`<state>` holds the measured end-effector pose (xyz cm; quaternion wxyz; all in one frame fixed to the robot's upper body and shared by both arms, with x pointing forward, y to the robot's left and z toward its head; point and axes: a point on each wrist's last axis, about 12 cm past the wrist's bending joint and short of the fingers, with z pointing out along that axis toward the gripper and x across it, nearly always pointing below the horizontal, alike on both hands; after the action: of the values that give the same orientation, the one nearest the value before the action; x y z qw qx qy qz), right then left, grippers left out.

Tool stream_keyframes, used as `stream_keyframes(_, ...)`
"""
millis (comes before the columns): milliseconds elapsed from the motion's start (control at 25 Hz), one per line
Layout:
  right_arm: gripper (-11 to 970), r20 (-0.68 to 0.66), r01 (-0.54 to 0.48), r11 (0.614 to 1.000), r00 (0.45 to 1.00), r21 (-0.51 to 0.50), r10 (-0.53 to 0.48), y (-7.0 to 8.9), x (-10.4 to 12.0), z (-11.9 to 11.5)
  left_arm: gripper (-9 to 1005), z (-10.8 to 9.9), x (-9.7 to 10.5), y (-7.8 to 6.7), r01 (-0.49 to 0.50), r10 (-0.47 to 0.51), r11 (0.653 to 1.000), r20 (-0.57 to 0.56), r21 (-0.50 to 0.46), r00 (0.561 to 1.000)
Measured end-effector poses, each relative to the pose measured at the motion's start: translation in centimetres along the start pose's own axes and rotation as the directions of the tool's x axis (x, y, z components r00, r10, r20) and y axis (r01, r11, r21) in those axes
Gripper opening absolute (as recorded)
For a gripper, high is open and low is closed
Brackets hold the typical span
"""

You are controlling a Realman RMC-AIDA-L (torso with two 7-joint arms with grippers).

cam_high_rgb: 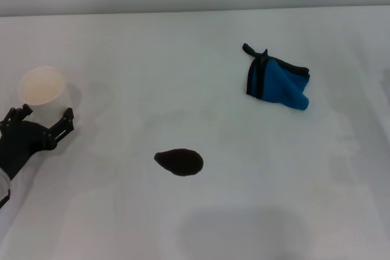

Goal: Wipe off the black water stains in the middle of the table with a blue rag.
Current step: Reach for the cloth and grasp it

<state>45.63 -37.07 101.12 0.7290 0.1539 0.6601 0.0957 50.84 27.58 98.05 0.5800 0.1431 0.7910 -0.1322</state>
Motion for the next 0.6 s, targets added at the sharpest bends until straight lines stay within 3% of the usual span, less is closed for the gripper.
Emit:
stream_keyframes(360,845,0.01,-0.008,1.0,1.0,-0.004,0.008,-0.1,-0.2,0.0,892,-3.3,0.9,-0.2,0.035,-0.036,0.999,0.103,0.012,0.994)
stream_keyframes(480,842,-0.013,-0.109,0.994,0.994,-0.024,0.109,-0.3,-0.3,0.3,892,-4.9,1.2,-0.4,0.063,-0.065,0.998,0.151,0.016,0.986)
stream_keyframes(600,840,-0.118,-0.196,0.978,0.975,-0.074,0.186,-0.8,-0.6,1.5,892,-6.3,1.4,-0.4,0.109,-0.107,0.994,0.209,0.005,0.972)
